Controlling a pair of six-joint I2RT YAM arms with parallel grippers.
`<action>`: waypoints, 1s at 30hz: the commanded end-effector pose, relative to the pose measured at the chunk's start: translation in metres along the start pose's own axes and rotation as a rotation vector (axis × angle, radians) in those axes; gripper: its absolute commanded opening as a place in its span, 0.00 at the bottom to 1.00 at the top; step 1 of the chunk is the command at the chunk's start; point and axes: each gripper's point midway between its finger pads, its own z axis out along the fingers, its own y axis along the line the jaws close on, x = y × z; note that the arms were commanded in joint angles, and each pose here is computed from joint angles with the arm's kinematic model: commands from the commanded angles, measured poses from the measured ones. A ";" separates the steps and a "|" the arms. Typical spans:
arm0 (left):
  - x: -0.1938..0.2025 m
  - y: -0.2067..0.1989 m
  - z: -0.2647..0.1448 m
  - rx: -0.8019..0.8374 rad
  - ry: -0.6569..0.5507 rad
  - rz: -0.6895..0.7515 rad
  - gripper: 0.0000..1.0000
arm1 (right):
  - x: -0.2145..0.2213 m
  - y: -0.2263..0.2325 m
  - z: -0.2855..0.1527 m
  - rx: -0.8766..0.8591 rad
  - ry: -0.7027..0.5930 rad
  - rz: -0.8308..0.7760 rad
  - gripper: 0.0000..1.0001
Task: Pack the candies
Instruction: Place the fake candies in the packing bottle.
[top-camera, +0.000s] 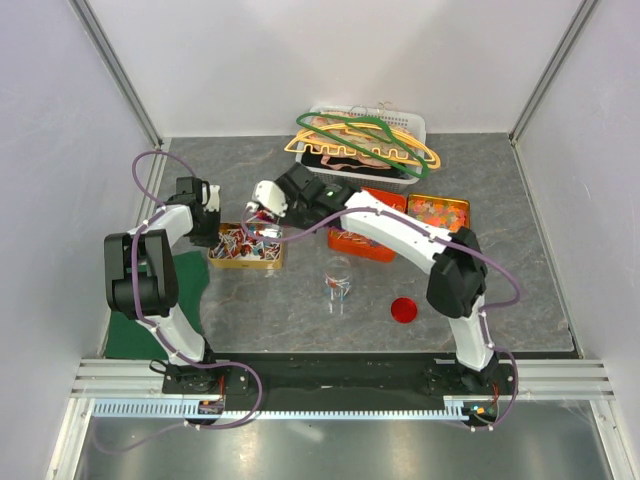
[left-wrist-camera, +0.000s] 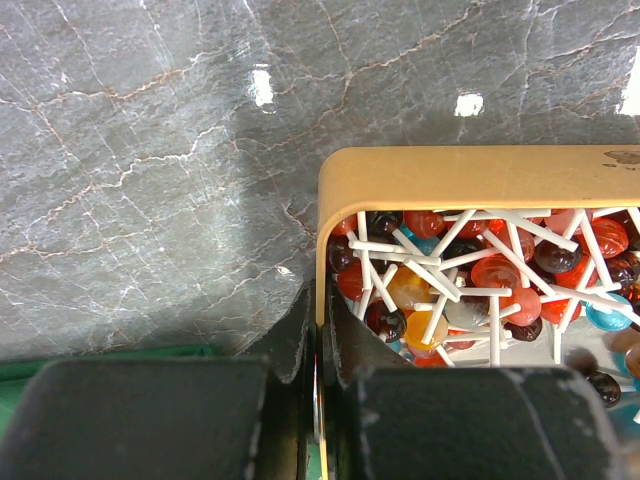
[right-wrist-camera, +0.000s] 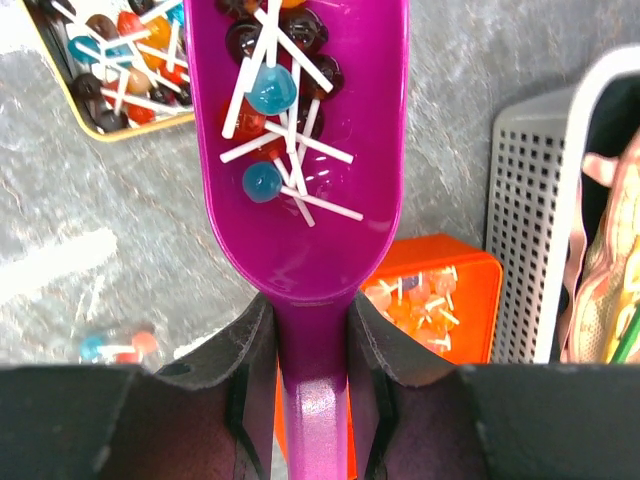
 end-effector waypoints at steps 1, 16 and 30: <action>-0.016 -0.001 -0.009 0.019 -0.061 -0.018 0.02 | -0.007 -0.020 -0.047 -0.061 -0.134 0.058 0.00; -0.015 -0.001 -0.006 0.022 -0.055 -0.017 0.02 | 0.049 -0.029 -0.117 -0.135 -0.152 -0.015 0.00; -0.015 -0.001 -0.006 0.023 -0.053 -0.015 0.02 | 0.156 -0.004 -0.177 -0.229 0.070 -0.124 0.00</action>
